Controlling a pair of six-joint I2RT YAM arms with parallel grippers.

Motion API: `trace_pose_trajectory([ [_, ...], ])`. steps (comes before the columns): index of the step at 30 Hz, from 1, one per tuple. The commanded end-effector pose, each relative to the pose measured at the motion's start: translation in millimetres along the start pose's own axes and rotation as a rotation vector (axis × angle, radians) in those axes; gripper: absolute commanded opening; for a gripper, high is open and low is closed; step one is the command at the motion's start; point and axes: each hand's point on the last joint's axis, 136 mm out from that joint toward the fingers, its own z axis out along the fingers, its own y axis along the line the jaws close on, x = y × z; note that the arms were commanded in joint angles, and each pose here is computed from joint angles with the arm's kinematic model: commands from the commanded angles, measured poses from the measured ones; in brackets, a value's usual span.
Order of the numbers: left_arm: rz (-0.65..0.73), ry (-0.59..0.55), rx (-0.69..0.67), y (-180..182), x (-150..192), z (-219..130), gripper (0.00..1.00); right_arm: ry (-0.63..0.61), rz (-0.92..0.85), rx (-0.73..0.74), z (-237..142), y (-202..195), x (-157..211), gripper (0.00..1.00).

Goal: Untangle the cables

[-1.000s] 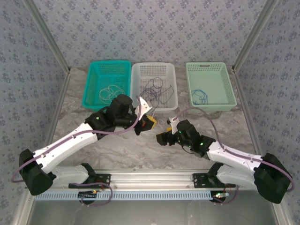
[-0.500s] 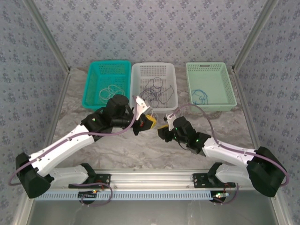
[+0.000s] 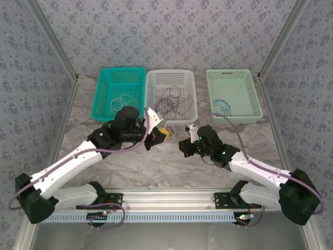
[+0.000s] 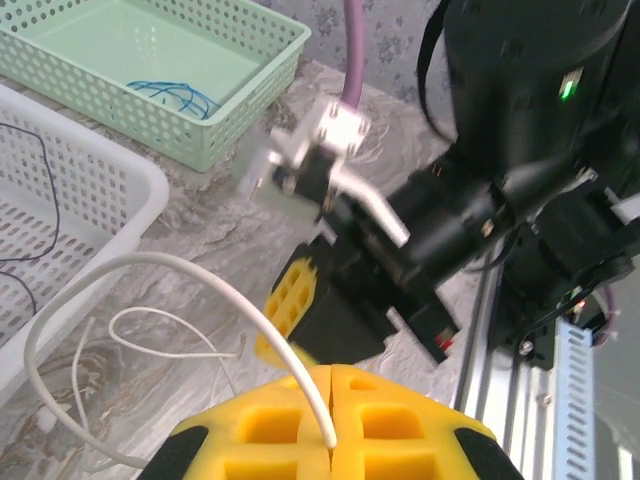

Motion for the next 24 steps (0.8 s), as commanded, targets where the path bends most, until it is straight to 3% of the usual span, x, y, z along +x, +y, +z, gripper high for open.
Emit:
trace_pose_trajectory([
  [1,0.077,-0.007,-0.008,2,4,-2,0.01,0.043,0.092,-0.113,-17,15,-6,0.00],
  [10,0.136,0.022,0.039,-4,22,2,0.02,0.032,0.314,-0.269,-44,13,-29,0.00],
  [14,0.132,0.002,0.032,-4,16,0,0.02,0.063,0.304,-0.257,-38,12,-21,0.04],
  [15,0.126,-0.003,0.028,-3,14,0,0.02,0.077,0.253,-0.229,-36,12,-15,0.08],
  [20,0.084,-0.011,0.014,0,8,1,0.01,0.040,0.017,-0.103,-30,15,6,0.52],
  [22,0.067,-0.009,0.012,0,6,2,0.01,0.008,-0.037,-0.060,-31,14,12,0.64],
  [24,0.056,-0.010,0.020,0,4,3,0.01,-0.028,-0.068,-0.018,-31,9,15,0.68],
])
